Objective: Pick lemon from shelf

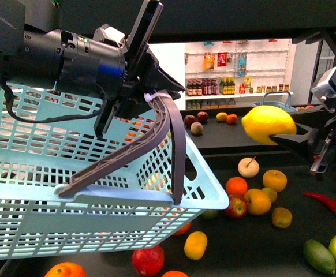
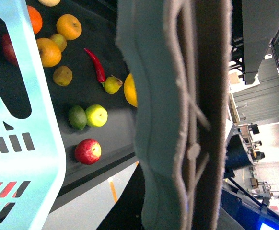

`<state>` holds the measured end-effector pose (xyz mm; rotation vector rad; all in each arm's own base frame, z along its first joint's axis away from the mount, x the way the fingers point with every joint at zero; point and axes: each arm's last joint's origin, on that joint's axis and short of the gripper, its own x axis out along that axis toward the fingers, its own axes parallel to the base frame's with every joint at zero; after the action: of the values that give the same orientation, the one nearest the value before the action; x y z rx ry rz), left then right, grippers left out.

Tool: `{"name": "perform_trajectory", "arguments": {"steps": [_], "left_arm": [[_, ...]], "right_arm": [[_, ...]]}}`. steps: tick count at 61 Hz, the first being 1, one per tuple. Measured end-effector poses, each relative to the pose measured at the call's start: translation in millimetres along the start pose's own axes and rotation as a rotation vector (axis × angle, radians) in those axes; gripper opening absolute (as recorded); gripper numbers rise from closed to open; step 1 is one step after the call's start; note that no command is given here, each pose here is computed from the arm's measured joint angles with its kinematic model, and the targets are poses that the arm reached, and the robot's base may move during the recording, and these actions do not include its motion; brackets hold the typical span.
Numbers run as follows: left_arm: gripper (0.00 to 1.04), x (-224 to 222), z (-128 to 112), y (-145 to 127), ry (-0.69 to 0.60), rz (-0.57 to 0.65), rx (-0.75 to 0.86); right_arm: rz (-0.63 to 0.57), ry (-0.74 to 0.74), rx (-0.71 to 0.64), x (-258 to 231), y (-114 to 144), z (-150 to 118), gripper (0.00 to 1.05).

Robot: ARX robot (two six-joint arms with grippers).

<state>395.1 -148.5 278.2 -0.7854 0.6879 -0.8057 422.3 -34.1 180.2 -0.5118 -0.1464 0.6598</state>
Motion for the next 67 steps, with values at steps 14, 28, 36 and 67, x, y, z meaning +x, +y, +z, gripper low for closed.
{"name": "perform_trajectory", "arguments": {"steps": [14,28,36,67], "left_arm": [[0.09,0.1,0.0,0.1,0.0,0.0,0.0],[0.09,0.2,-0.1,0.0,0.001,0.0,0.0],[0.08,0.1,0.0,0.1,0.0,0.0,-0.001],[0.08,0.2,-0.2,0.0,0.002,-0.002,-0.004]], "right_arm": [[0.075,-0.019,0.038,26.6,34.3,14.5,0.55],[0.125,-0.037,0.055,44.4,57.9,26.5,0.55],[0.151,-0.033,0.066,50.6,70.0,28.7,0.55],[0.134,-0.054,0.128,63.0,87.4,37.3,1.04]]}}
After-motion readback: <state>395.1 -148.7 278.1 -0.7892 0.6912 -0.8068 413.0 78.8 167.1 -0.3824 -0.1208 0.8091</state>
